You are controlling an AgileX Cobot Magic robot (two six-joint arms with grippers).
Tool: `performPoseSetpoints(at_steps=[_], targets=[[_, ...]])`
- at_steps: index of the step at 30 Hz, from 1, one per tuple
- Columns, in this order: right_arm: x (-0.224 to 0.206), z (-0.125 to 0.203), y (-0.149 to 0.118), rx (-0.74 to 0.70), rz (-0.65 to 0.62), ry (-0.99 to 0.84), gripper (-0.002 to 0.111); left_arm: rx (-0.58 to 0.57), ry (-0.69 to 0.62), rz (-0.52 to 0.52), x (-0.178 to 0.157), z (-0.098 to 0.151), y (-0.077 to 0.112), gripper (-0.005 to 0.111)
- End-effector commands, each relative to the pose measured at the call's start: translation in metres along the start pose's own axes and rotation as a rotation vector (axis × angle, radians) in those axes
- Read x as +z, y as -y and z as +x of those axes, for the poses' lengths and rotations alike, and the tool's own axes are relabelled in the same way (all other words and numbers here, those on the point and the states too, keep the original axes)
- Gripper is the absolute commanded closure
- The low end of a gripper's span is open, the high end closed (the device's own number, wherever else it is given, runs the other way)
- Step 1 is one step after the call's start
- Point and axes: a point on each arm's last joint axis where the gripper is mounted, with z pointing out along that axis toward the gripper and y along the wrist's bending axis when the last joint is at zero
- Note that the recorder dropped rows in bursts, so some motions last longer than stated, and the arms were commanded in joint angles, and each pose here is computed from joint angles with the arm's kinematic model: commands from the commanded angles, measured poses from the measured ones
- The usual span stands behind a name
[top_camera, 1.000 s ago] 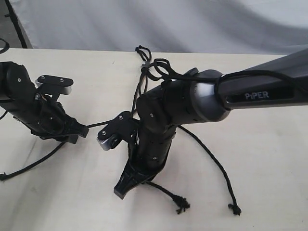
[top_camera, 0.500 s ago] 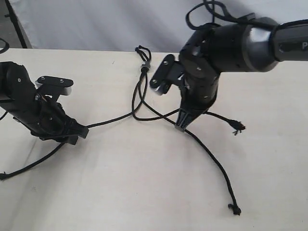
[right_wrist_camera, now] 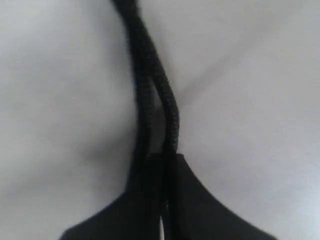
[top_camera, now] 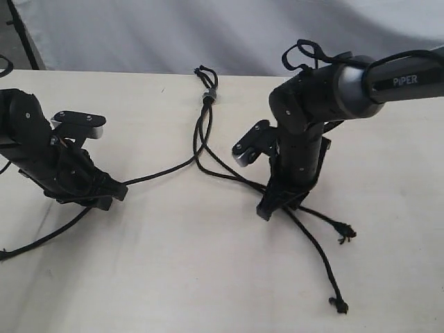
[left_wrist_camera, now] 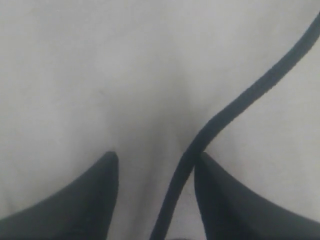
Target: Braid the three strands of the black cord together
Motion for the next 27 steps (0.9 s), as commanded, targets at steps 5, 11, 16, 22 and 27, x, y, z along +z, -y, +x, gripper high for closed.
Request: performPoseSetpoints(at_steps=[5,11,16,22,27], targets=[[-0.038,-0.014,-0.105,-0.434,-0.339,0.138,0.109,-0.018,-0.005,0.004,0.0,0.002,-0.001,0.061],[-0.084,0.001,-0.048,-0.291,-0.166,0.245,0.109,-0.018,-0.022,0.009,0.0,0.003,0.0,0.061],[-0.057,0.038,0.019,-0.045,-0.161,0.204,0.109,-0.015,-0.052,0.032,-0.013,0.005,0.003,0.061],[-0.026,0.056,0.046,0.072,-0.114,0.236,0.109,-0.047,0.018,0.065,-0.037,0.0,0.009,0.061],[-0.015,0.051,0.044,0.065,-0.11,0.23,0.108,0.092,0.06,0.204,-0.051,0.0,0.051,0.061]])
